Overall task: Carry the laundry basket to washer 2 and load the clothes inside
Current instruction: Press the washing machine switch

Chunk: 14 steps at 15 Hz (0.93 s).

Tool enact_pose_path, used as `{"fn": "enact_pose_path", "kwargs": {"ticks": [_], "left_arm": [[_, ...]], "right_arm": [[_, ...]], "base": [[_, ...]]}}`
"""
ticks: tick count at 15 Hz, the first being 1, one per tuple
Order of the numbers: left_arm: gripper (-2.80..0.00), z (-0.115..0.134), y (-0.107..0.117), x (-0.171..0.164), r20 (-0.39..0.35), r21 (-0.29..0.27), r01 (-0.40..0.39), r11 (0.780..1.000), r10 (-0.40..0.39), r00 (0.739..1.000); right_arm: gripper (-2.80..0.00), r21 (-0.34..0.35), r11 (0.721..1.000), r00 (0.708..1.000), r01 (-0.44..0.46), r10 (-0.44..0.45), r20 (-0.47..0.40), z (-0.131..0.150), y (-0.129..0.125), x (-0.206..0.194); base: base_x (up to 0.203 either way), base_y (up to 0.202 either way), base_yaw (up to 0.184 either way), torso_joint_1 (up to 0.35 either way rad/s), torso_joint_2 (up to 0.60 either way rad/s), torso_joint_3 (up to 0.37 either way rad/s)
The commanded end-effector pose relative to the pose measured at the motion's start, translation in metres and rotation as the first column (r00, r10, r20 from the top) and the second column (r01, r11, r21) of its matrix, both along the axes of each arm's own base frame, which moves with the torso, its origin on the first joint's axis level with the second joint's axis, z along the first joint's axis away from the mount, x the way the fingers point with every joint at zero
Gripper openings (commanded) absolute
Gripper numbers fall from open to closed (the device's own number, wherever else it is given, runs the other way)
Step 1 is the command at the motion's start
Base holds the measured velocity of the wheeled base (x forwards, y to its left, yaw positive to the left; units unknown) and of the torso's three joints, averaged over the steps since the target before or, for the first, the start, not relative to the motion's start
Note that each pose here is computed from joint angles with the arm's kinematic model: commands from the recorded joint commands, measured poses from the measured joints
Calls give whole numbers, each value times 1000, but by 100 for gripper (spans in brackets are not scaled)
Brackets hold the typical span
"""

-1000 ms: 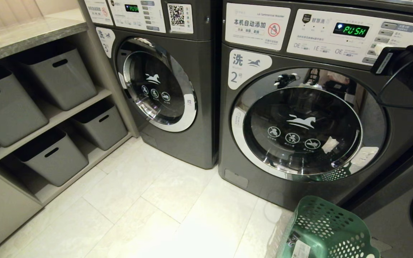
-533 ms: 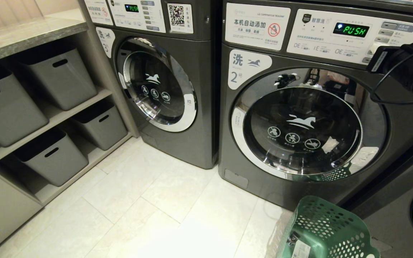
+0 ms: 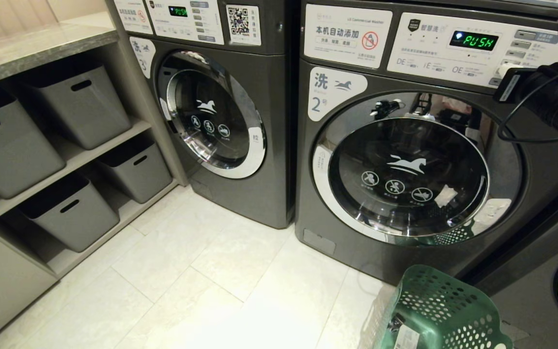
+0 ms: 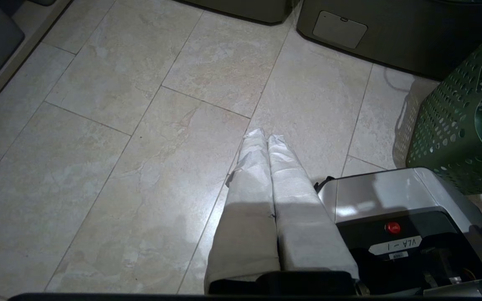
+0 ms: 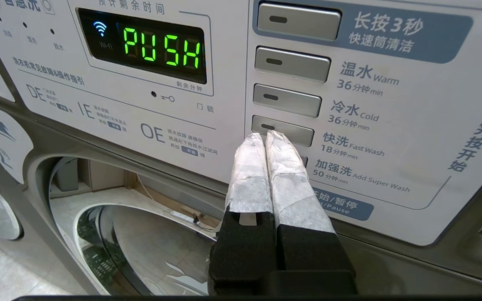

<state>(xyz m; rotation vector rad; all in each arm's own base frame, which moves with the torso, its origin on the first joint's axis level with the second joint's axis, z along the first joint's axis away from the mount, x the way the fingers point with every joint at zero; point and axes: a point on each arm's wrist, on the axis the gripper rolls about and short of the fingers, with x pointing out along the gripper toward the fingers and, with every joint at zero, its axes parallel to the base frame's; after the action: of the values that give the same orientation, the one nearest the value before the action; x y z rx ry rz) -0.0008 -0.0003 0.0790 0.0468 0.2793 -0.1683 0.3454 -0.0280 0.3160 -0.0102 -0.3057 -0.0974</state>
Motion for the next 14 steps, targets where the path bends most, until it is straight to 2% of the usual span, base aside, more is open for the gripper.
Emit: {"fn": "enact_pose_path", "kwargs": {"ticks": [1,8,10,14], "left_arm": [[-280,0,0,0,-2,0,-1,1000,1,1000],[-280,0,0,0,-2,0,0,1000,0,1000],[-280,0,0,0,-2,0,0,1000,0,1000],[-280,0,0,0,-2,0,0,1000,0,1000]], "right_arm": [[-280,-1,1000,1000,3,-3,13,2,-1,3],[-280,-2,1000,1000,5,-5,10,0,-1,8],[-280,-11,1000,1000,7,-7,10,6,0,-7],[-280,-14,1000,998,-3,2,-68,2,4,-46]], "base": [[0,0,0,0,0,0],[0,0,0,0,0,0],[0,0,0,0,0,0],[0,0,0,0,0,0]]}}
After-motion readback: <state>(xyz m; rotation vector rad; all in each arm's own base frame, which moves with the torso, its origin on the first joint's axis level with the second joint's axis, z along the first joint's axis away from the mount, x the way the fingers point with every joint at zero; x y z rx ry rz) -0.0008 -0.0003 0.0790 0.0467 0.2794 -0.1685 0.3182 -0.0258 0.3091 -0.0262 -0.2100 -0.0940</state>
